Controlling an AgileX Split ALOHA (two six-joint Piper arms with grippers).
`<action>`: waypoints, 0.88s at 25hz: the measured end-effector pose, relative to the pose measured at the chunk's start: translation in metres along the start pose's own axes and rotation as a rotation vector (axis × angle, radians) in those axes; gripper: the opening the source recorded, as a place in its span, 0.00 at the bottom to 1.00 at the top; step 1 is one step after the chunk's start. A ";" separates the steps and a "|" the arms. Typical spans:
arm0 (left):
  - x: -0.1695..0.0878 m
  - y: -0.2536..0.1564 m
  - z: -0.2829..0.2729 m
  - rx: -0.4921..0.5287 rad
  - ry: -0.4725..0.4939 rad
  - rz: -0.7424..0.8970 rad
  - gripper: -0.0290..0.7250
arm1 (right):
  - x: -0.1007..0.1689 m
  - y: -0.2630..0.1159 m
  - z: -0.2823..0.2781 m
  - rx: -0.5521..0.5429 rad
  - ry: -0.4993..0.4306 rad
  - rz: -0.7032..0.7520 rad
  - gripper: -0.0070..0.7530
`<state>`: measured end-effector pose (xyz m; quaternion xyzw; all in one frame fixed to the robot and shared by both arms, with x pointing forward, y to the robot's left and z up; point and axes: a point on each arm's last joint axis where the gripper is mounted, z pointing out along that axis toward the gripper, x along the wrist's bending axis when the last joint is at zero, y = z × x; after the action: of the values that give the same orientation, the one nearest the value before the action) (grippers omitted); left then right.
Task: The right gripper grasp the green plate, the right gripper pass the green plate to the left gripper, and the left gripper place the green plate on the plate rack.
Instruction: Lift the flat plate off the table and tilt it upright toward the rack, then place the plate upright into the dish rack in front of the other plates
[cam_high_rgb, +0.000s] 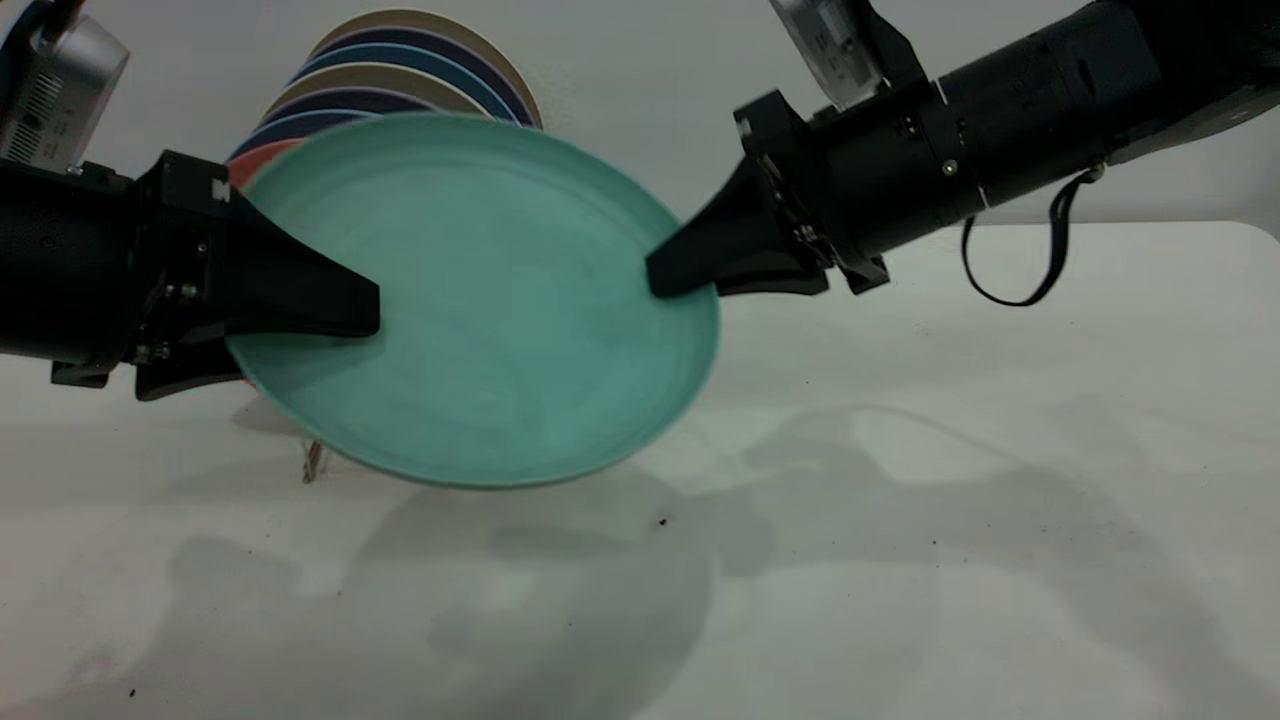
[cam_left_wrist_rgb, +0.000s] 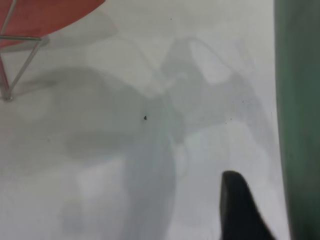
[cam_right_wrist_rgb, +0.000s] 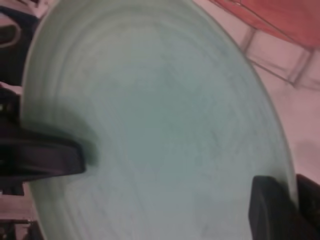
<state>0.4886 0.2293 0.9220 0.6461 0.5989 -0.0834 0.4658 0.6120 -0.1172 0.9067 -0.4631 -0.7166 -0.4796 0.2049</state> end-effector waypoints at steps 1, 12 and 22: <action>0.000 0.000 0.000 -0.001 0.000 -0.001 0.47 | 0.000 0.000 0.000 -0.001 0.003 -0.004 0.06; 0.010 0.006 0.000 -0.008 0.111 0.091 0.19 | -0.006 -0.002 -0.001 0.019 -0.055 -0.026 0.69; -0.003 0.051 -0.005 0.008 0.141 0.627 0.19 | -0.028 0.006 -0.051 0.043 -0.141 -0.038 0.83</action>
<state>0.5291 0.2382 0.9529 0.8051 0.4010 0.1069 0.4238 0.6229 -0.1738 0.9124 -0.4775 -0.7480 -0.4342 0.1547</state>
